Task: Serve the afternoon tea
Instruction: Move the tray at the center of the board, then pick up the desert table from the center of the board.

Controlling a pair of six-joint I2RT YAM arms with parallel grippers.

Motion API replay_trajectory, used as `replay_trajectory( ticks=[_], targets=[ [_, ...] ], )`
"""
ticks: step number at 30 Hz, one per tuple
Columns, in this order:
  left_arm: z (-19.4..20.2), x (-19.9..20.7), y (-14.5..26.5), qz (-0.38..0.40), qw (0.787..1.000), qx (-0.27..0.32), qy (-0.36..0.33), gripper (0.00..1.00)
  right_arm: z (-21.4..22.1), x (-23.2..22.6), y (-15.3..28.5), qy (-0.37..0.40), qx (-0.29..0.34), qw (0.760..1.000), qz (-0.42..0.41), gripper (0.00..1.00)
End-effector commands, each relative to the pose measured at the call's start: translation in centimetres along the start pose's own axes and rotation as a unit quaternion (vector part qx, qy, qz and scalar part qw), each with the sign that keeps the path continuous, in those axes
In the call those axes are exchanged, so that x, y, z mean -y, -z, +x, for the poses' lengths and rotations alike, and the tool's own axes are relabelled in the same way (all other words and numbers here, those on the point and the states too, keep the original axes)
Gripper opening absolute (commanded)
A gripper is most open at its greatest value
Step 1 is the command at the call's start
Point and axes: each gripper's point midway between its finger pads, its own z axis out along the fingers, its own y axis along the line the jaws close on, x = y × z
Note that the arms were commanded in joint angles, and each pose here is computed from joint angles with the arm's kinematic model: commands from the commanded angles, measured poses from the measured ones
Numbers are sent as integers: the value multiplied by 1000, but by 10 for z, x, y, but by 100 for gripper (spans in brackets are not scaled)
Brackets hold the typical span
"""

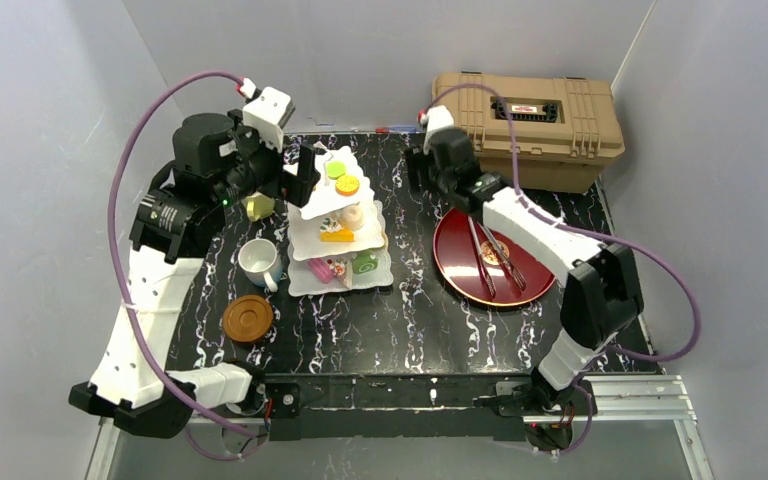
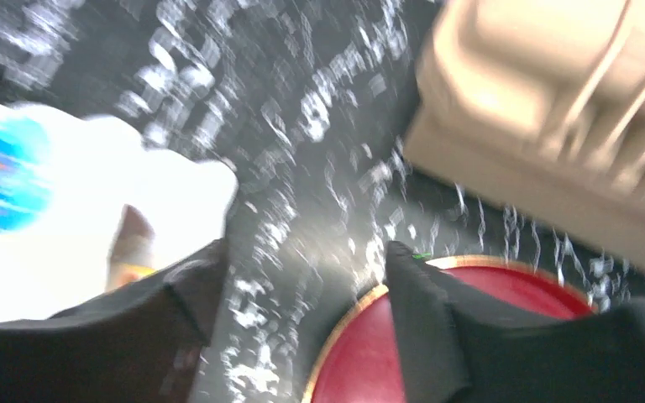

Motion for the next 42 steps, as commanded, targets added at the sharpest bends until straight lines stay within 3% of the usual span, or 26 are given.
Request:
replay_trajectory(
  ticks=[1, 2, 3, 6, 10, 14, 22, 28, 32, 37, 41, 42],
  targets=[
    [-20, -30, 7, -46, 999, 15, -5, 99, -131, -33, 82, -25, 140, 983, -118, 88],
    [-27, -40, 8, -59, 998, 23, -3, 99, -147, -37, 94, -28, 163, 977, -133, 96],
    [-30, -50, 8, -68, 997, 27, 3, 99, -164, -43, 107, -34, 184, 971, -152, 98],
    [-27, -81, 8, -86, 996, 21, 30, 99, -199, -67, 131, -43, 218, 949, -222, 98],
    [5, -107, 11, -99, 993, -3, 58, 99, -220, -108, 149, -41, 230, 924, -302, 98],
    [32, -110, 15, -101, 992, -30, 69, 99, -218, -152, 154, -30, 219, 904, -365, 98],
    [40, -97, 17, -70, 993, -38, 91, 99, -197, -206, 135, 21, 178, 902, -392, 93],
    [41, -99, 17, -73, 993, -41, 89, 99, -185, -219, 123, 34, 169, 902, -396, 74],
    [40, -100, 20, -76, 993, -39, 87, 99, -178, -221, 116, 50, 166, 906, -387, 52],
    [40, -97, 21, -73, 992, -38, 93, 99, -177, -221, 111, 73, 175, 907, -376, 33],
    [38, -95, 21, -69, 992, -34, 95, 99, -178, -218, 108, 88, 189, 908, -365, 1],
    [38, -95, 22, -68, 993, -34, 95, 99, -179, -217, 108, 91, 193, 908, -362, 1]
  ],
)
